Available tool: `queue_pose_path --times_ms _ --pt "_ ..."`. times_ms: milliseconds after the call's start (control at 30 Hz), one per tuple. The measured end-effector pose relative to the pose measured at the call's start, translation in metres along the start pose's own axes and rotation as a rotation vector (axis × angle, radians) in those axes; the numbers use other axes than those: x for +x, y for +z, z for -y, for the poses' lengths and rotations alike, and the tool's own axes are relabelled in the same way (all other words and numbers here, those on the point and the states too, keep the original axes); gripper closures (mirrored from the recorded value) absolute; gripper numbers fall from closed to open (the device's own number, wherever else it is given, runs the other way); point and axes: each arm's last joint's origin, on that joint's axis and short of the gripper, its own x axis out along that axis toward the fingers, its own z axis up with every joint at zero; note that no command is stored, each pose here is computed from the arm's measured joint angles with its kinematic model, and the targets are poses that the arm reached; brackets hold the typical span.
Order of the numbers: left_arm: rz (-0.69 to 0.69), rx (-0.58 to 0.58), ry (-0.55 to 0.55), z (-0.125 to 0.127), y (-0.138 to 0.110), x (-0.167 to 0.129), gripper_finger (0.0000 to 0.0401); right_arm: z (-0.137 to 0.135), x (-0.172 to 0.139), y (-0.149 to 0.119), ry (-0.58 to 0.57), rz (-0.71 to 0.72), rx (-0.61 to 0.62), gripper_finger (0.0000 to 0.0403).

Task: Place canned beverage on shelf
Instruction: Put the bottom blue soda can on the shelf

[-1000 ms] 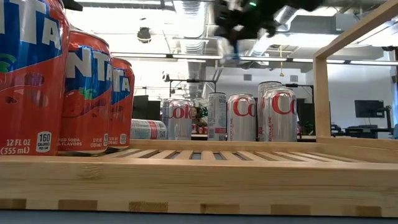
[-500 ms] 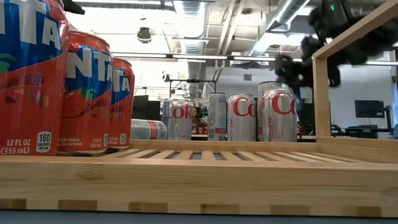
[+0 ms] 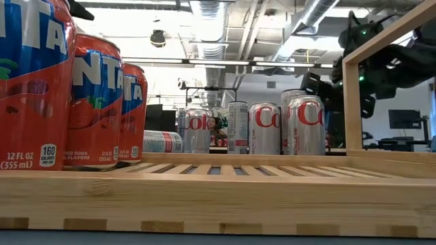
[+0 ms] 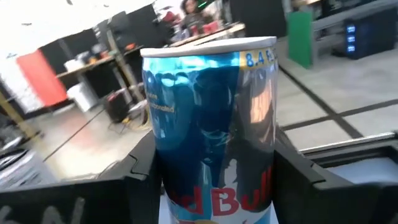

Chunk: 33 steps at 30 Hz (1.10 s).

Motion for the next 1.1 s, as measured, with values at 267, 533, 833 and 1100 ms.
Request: queue_pose_path --times_ms 267,533,833,1100 --pt "0.000 0.002 0.003 0.000 0.000 0.000 0.0053 0.003 0.005 -0.015 -0.062 -0.003 -0.146 0.0202" --pt "0.001 0.001 0.005 0.000 0.000 0.000 0.0053 0.006 0.010 -0.023 -0.083 -0.021 -0.124 0.0202" --pt "0.002 -0.002 0.006 0.000 0.000 0.000 0.0053 0.014 0.014 -0.054 -0.158 -0.040 -0.096 0.0200" --pt "0.001 -0.001 0.005 0.000 0.000 0.000 0.0053 0.000 0.005 -0.044 -0.011 -0.046 -0.201 0.0150"
